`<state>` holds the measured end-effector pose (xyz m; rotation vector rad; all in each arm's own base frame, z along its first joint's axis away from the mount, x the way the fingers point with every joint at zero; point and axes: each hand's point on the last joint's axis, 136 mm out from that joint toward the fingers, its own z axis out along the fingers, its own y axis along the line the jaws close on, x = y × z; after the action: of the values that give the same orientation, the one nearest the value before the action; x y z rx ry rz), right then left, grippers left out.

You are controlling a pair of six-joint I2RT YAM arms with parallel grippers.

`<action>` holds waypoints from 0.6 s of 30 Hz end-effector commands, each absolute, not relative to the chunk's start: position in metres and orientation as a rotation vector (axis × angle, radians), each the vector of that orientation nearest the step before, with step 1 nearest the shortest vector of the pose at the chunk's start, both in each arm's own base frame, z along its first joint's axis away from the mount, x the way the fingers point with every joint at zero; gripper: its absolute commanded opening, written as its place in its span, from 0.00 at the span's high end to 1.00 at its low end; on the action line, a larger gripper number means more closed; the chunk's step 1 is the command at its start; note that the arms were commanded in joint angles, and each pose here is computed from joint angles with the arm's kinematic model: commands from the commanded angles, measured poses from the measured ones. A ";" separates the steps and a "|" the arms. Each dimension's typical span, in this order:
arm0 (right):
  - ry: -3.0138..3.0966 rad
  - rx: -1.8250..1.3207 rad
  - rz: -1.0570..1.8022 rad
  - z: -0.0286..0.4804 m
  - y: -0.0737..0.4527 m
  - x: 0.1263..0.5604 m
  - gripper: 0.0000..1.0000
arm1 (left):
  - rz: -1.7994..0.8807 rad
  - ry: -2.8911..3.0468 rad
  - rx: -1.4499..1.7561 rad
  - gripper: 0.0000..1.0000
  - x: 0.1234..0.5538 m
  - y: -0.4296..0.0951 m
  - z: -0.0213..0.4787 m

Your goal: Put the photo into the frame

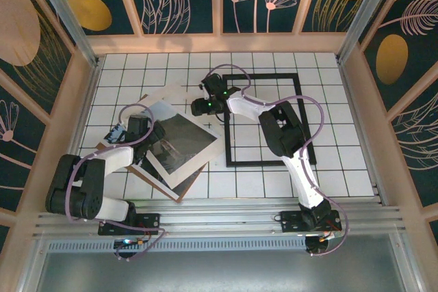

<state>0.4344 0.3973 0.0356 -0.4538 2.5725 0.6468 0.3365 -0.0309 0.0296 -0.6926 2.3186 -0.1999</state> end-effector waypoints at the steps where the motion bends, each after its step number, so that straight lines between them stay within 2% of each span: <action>1: 2.630 -0.488 0.886 0.051 0.421 0.398 0.32 | -0.274 2.354 -0.722 0.02 0.330 -0.040 0.014; 7: 2.596 -0.478 1.049 0.072 0.425 0.394 0.31 | -0.254 2.320 -0.746 0.02 0.331 -0.032 0.018; 18: 2.523 -0.428 1.271 0.094 0.427 0.391 0.24 | -0.253 2.279 -0.751 0.02 0.339 -0.028 0.028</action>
<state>0.4040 0.4097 0.0500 -0.3924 2.6093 1.0811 0.3421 -0.0252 0.0323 -0.7292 2.2652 -0.2207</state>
